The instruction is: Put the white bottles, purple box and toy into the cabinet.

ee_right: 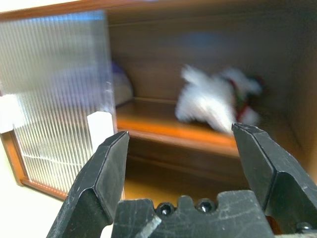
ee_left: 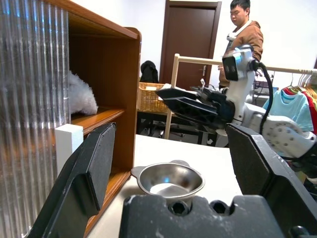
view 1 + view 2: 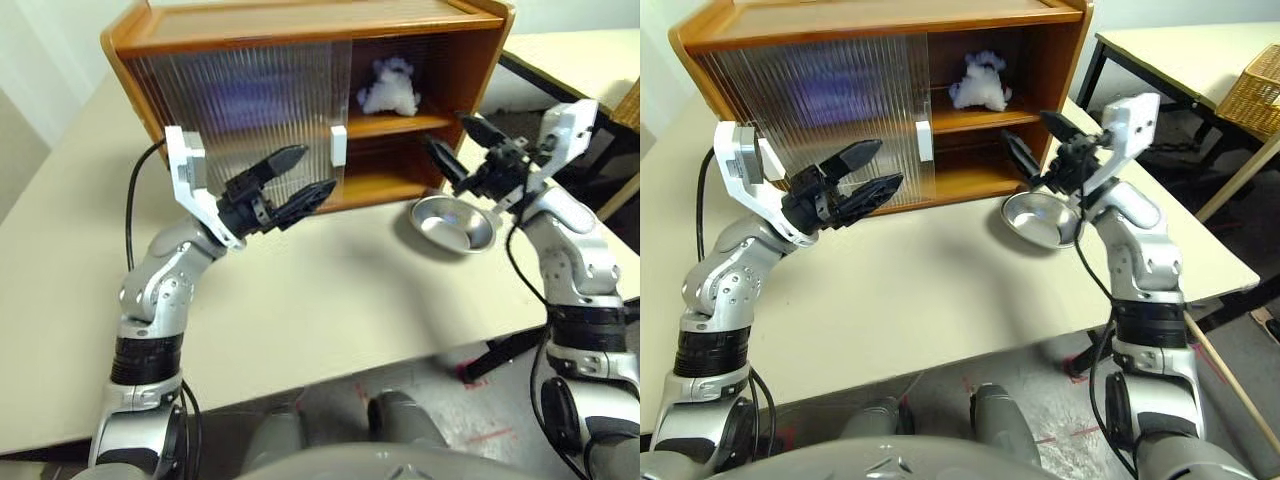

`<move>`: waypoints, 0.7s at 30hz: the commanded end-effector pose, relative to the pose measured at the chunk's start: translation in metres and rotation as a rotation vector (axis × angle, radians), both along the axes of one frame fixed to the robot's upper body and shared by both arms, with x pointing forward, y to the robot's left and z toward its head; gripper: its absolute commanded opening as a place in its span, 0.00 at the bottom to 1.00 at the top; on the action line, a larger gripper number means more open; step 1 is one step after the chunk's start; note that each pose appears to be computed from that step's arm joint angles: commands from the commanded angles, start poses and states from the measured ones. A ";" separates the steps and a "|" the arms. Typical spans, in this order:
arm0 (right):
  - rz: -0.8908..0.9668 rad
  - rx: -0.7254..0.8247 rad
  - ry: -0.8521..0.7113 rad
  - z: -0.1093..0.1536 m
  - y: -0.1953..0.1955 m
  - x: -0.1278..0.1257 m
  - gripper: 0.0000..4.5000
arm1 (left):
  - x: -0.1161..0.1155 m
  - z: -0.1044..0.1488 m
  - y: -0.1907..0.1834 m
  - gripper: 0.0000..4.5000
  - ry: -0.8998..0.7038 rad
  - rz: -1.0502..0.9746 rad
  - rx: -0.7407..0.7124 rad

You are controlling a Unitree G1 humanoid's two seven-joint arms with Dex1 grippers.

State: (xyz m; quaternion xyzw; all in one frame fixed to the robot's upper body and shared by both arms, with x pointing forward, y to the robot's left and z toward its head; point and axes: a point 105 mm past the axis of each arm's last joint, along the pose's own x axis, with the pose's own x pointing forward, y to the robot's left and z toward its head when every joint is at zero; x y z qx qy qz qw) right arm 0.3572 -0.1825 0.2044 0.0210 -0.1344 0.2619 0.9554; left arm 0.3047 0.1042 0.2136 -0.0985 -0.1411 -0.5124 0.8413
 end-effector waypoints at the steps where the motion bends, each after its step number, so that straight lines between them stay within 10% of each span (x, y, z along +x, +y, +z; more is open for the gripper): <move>1: -0.058 0.163 0.093 -0.004 -0.029 -0.005 0.99 | 0.002 -0.003 -0.001 1.00 0.015 -0.009 0.008; 21: -0.154 1.316 0.418 -0.080 -0.135 -0.014 0.99 | 0.002 -0.001 0.004 1.00 0.007 0.005 0.021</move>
